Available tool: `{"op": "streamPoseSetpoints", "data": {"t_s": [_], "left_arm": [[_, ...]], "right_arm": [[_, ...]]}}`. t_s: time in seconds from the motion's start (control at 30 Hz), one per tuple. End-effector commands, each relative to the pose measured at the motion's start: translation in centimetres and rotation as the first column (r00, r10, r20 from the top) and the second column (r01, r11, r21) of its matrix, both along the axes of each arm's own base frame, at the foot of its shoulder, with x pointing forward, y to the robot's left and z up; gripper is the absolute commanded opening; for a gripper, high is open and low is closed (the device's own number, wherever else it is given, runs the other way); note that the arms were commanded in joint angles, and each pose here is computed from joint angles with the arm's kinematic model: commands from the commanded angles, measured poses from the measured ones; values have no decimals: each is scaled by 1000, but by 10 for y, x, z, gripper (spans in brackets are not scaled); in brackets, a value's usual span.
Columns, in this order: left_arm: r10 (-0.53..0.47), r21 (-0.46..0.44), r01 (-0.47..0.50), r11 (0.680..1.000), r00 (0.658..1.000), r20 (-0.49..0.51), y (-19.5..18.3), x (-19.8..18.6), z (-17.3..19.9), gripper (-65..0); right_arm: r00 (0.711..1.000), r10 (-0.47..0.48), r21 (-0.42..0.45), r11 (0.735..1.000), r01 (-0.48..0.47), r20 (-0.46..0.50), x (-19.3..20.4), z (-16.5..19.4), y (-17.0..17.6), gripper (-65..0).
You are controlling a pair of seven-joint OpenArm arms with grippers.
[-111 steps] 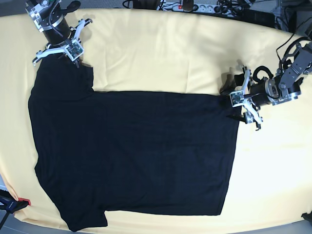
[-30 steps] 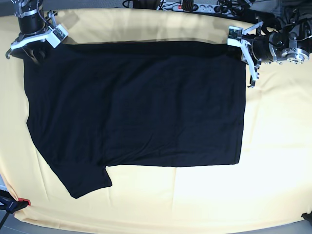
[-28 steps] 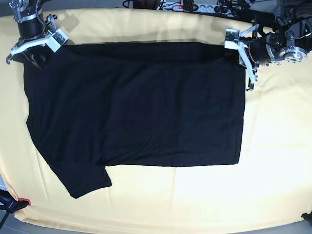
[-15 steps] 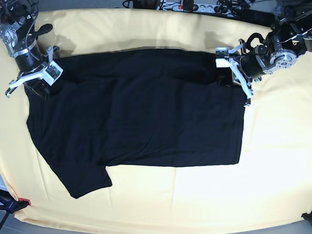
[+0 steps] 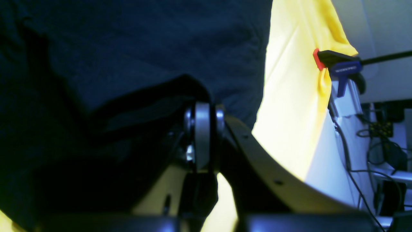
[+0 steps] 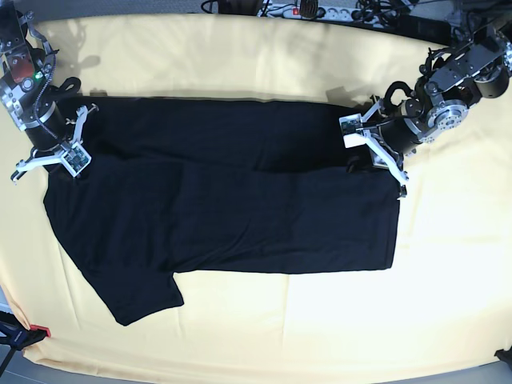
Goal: Fold the T-shirt properly
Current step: 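Lower the held edge with both grippers and release it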
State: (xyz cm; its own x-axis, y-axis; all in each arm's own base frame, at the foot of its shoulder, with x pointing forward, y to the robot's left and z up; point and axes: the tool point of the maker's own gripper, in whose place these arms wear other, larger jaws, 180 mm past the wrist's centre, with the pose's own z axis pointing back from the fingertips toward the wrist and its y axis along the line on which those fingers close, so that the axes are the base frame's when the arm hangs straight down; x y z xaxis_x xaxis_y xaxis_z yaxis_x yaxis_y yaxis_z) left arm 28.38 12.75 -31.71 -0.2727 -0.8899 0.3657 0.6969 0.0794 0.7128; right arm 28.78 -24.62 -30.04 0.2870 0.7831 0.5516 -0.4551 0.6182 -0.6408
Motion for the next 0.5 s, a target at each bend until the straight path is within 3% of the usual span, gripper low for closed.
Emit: {"op": "streamPoseSetpoints", "data": {"t_s": [0.0, 0.07, 0.13, 0.23, 0.37, 0.47], "left_arm": [[-5, -6, 5, 1000, 999, 47, 1, 8, 13, -466], [-2, 3, 2, 1000, 998, 56, 2, 10, 14, -301], [13, 13, -14, 1000, 996, 86, 7, 14, 18, -221], [32, 16, -34, 999, 992, 122, 14, 20, 25, -219], [41, 31, -44, 999, 994, 105, 22, 19, 25, -219], [65, 117, -78, 990, 991, 115, 44, 23, 25, -220]], "right_arm": [[998, -4, -7, 1000, 5, 60, 10, 17, -4, -514], [995, -38, -3, 999, 39, 96, 14, 24, -9, -328], [991, -74, -1, 997, 74, 115, 16, 27, -15, -222], [990, -107, -16, 994, 109, 94, 13, 24, -21, -216], [997, -72, -54, 996, 72, 5, 4, 13, -15, -217], [998, -65, -57, 996, 63, -24, 0, 15, -8, -217]]}}
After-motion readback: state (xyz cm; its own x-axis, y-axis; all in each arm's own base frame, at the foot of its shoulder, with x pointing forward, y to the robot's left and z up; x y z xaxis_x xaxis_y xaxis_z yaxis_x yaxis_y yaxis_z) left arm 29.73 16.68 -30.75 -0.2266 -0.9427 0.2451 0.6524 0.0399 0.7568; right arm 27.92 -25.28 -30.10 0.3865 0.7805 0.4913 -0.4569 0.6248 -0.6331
